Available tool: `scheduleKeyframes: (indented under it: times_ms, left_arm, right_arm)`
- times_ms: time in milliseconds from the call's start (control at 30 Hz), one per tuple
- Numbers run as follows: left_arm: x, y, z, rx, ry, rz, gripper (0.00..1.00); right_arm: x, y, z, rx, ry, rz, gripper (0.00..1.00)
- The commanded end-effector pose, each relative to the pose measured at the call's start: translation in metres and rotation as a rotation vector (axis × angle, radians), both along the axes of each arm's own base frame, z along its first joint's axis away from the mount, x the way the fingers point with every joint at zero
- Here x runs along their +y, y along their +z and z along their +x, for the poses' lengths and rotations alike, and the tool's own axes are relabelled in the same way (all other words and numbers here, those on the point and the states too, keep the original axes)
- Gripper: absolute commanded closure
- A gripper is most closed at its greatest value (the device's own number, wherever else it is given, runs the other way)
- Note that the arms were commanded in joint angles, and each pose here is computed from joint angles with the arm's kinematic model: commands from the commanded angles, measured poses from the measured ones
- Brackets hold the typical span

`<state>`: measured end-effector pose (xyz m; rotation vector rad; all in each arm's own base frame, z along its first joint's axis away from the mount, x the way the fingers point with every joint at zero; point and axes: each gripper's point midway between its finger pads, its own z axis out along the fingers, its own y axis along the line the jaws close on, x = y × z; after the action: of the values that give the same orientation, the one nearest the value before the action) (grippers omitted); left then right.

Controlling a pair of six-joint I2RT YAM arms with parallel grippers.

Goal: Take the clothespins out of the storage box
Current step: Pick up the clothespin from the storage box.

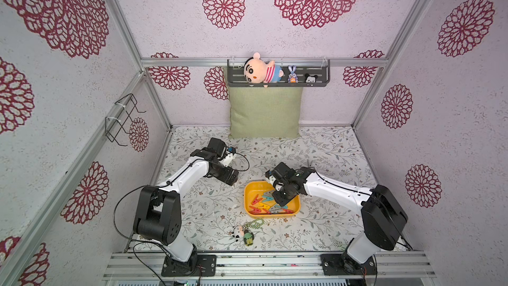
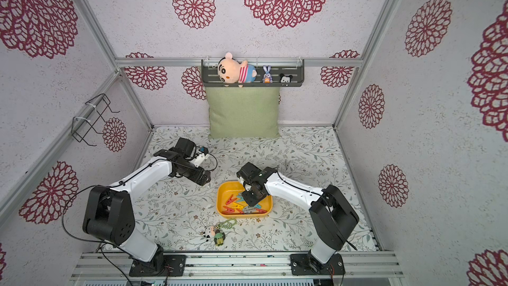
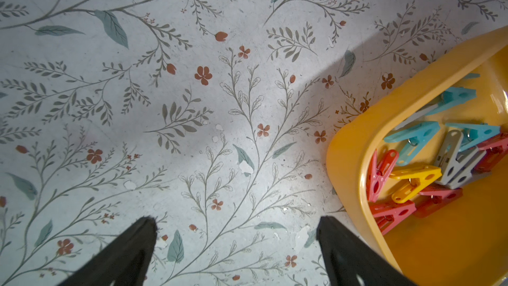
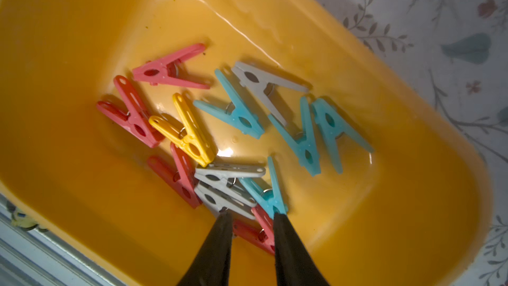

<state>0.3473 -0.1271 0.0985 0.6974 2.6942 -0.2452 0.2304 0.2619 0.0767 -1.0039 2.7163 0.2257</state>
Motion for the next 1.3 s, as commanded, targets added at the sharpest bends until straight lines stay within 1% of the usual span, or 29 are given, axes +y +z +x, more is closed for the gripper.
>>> scheduleKeyframes:
  times_ms: [0,100,233,400,467,700,1267]
  left_arm:
    - [0.005,-0.003,0.001,-0.001,0.012,0.004,0.01]
    - [0.008,-0.004,0.003,0.003,0.027,-0.001,0.01]
    - [0.013,-0.007,0.005,0.025,0.055,-0.019,0.01]
    - [0.017,-0.010,0.006,0.035,0.066,-0.022,0.01]
    - [0.018,-0.011,0.006,0.036,0.068,-0.021,0.01]
    - [0.019,-0.010,0.006,0.033,0.068,-0.016,0.01]
    - [0.019,-0.010,0.006,0.031,0.066,-0.017,0.01]
  right_arm:
    - [-0.006,-0.008,0.005,-0.016,-0.017,-0.036,0.69]
    - [-0.006,-0.011,0.008,-0.032,-0.023,-0.034,0.70]
    - [-0.004,-0.004,0.016,-0.062,-0.044,-0.012,0.70]
    - [0.018,0.010,0.019,-0.064,-0.029,0.081,0.70]
    - [0.025,0.012,0.020,-0.064,-0.020,0.096,0.70]
    - [0.049,0.006,0.018,-0.056,0.019,0.091,0.71]
    - [0.065,-0.020,0.028,-0.054,0.023,0.041,0.74]
